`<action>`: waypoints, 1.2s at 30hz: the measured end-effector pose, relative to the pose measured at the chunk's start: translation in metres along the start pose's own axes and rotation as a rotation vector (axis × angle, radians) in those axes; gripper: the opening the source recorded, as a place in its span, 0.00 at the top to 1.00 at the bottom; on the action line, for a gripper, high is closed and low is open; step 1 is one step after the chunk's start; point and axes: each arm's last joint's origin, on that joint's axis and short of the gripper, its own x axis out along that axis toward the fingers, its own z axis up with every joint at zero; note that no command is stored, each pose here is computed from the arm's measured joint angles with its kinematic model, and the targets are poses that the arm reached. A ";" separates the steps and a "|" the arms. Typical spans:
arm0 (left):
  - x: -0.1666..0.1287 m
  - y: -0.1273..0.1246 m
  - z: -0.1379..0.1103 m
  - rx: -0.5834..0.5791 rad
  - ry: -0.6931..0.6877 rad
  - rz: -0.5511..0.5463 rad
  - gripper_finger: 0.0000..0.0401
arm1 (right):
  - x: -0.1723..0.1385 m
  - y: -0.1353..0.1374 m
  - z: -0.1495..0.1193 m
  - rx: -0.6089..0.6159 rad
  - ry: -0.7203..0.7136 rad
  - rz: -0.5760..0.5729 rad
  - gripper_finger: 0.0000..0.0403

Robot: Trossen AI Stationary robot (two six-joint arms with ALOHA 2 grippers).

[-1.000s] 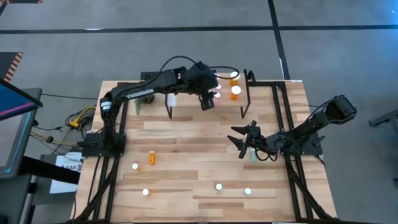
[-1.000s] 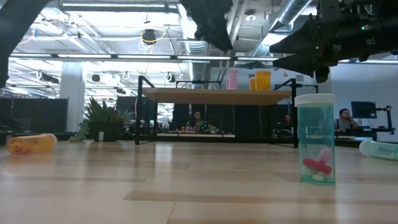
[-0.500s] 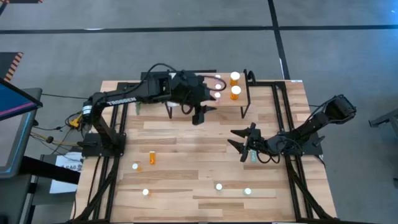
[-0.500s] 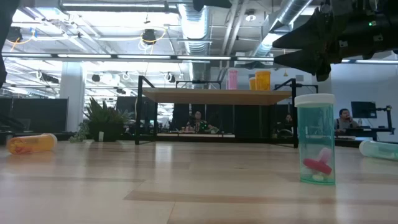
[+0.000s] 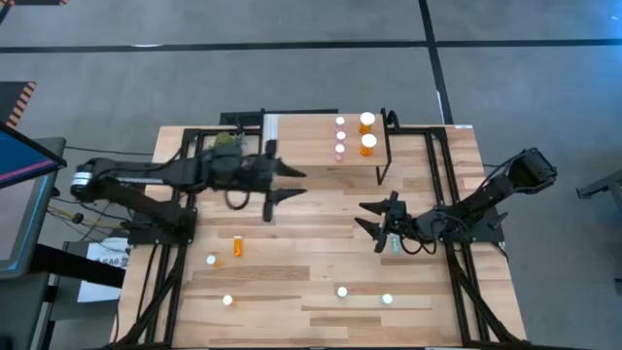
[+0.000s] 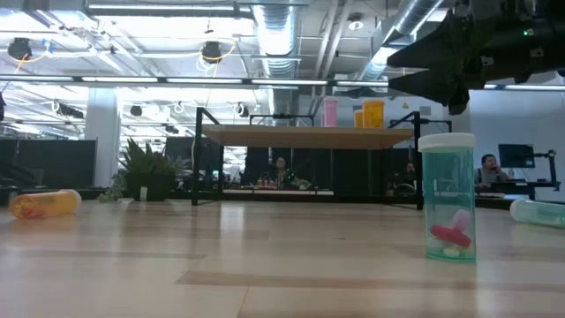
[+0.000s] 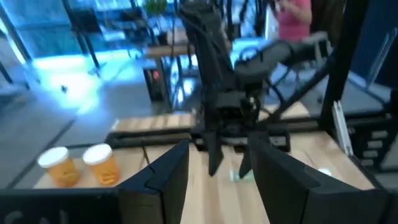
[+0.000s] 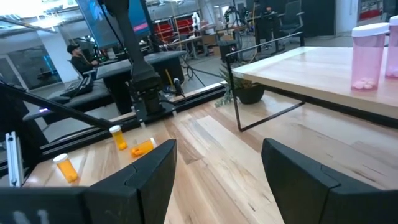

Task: Pick and place medicine bottles onto shelf by color
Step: Put the top green pill bottle on the shelf

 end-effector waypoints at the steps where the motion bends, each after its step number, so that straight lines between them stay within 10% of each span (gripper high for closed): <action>1: -0.007 -0.004 -0.004 -0.003 -0.026 0.001 0.60 | 0.002 0.001 0.001 -0.004 0.005 0.010 0.35; 17: -0.041 -0.028 -0.103 -0.055 -0.265 -0.041 0.60 | 0.048 0.054 0.056 -0.221 0.338 0.094 0.35; 36: -0.034 -0.031 -0.115 -0.059 -0.279 -0.096 0.60 | -0.002 0.082 0.052 0.179 0.698 -0.081 0.35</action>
